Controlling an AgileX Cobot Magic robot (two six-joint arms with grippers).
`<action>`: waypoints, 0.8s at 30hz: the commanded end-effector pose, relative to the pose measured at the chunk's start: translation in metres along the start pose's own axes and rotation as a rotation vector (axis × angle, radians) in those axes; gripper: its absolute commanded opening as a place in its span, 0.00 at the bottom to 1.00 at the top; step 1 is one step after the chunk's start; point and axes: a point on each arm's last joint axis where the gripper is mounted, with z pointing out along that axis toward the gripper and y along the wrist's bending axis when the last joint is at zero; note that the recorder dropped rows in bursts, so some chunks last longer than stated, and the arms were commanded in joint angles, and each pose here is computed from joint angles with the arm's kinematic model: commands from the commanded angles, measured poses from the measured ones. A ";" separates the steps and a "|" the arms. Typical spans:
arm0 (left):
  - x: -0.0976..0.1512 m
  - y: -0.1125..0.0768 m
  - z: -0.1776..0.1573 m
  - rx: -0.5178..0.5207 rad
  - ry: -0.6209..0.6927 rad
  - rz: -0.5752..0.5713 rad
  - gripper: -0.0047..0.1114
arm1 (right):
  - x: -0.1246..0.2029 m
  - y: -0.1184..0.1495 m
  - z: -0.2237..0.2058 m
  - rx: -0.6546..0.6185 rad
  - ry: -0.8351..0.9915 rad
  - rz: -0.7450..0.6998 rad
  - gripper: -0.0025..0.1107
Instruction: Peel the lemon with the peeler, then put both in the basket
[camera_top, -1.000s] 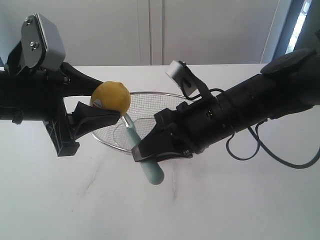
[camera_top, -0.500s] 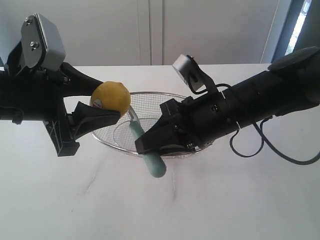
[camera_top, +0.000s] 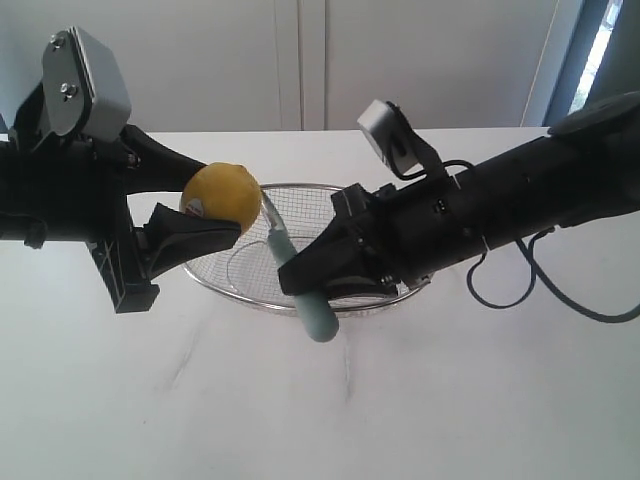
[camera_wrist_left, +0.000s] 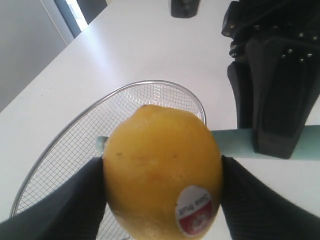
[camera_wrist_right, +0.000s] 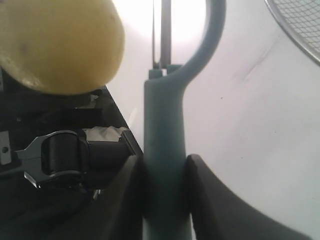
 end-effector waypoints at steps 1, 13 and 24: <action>-0.002 -0.003 0.000 0.017 -0.027 -0.026 0.04 | -0.002 0.004 -0.012 -0.030 -0.039 0.004 0.02; -0.002 -0.003 0.000 0.017 -0.027 -0.026 0.04 | -0.001 0.024 -0.020 -0.103 -0.060 -0.054 0.02; -0.002 -0.003 0.000 0.017 -0.027 -0.026 0.04 | 0.002 0.050 -0.047 -0.087 -0.146 -0.164 0.02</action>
